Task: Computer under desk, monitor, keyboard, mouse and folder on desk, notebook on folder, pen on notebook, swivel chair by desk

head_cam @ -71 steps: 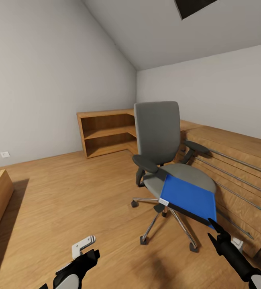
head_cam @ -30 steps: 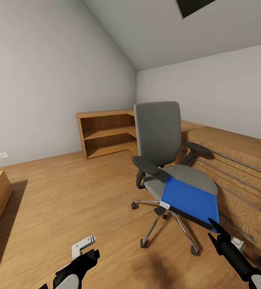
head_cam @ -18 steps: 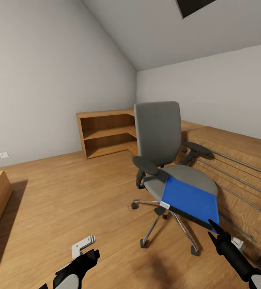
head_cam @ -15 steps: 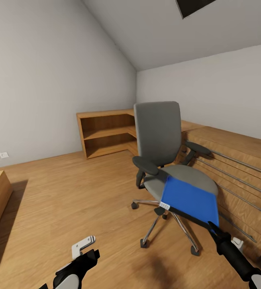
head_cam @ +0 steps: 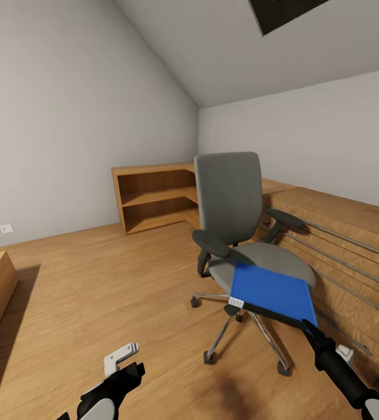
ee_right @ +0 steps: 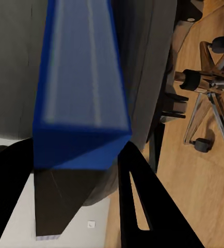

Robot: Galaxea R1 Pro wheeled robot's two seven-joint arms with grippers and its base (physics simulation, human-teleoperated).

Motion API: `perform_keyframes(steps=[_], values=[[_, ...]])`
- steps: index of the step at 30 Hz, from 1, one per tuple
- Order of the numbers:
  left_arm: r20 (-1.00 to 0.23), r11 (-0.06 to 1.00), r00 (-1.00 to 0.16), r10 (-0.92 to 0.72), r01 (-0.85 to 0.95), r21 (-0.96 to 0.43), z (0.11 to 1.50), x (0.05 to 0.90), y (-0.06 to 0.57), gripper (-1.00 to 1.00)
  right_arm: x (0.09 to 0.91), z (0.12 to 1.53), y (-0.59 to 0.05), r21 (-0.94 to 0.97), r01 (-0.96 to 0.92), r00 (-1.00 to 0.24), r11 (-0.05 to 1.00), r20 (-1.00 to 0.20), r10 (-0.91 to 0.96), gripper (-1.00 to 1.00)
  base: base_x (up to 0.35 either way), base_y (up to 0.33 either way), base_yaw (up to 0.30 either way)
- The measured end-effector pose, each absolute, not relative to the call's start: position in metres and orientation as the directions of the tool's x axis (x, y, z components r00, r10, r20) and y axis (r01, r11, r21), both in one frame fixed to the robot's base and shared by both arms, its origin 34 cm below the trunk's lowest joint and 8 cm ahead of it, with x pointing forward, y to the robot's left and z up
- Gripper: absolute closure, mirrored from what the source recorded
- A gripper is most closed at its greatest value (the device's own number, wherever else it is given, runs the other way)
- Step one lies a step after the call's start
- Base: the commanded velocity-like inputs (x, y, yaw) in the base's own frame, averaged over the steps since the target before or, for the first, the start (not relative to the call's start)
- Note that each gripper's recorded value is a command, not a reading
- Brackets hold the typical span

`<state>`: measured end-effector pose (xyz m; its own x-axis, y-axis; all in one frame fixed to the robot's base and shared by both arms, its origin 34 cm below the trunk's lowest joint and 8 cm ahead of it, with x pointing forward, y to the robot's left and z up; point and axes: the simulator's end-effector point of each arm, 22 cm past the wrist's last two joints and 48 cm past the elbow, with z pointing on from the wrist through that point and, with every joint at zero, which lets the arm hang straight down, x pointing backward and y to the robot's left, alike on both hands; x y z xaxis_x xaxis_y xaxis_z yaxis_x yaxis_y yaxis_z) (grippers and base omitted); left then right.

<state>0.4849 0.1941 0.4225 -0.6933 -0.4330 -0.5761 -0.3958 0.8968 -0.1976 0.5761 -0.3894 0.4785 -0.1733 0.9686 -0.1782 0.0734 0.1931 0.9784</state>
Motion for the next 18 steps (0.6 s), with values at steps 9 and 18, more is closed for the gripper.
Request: perform_keyframes(steps=[9,18], values=[[-0.580,0.897,-0.691,-0.432,-0.394,-0.199,0.443,0.490,0.194,-1.00,0.583,0.505,-0.390,0.979,0.053,-0.169,0.196,-0.185,0.968,1.00,0.000,0.000,0.000],[-0.579,0.897,-0.691,-0.433,-0.395,-0.199,0.463,0.496,0.194,-1.00,0.591,0.539,-0.391,0.979,0.011,-0.166,0.204,-0.199,0.966,1.00,-0.052,-0.022,0.000]])
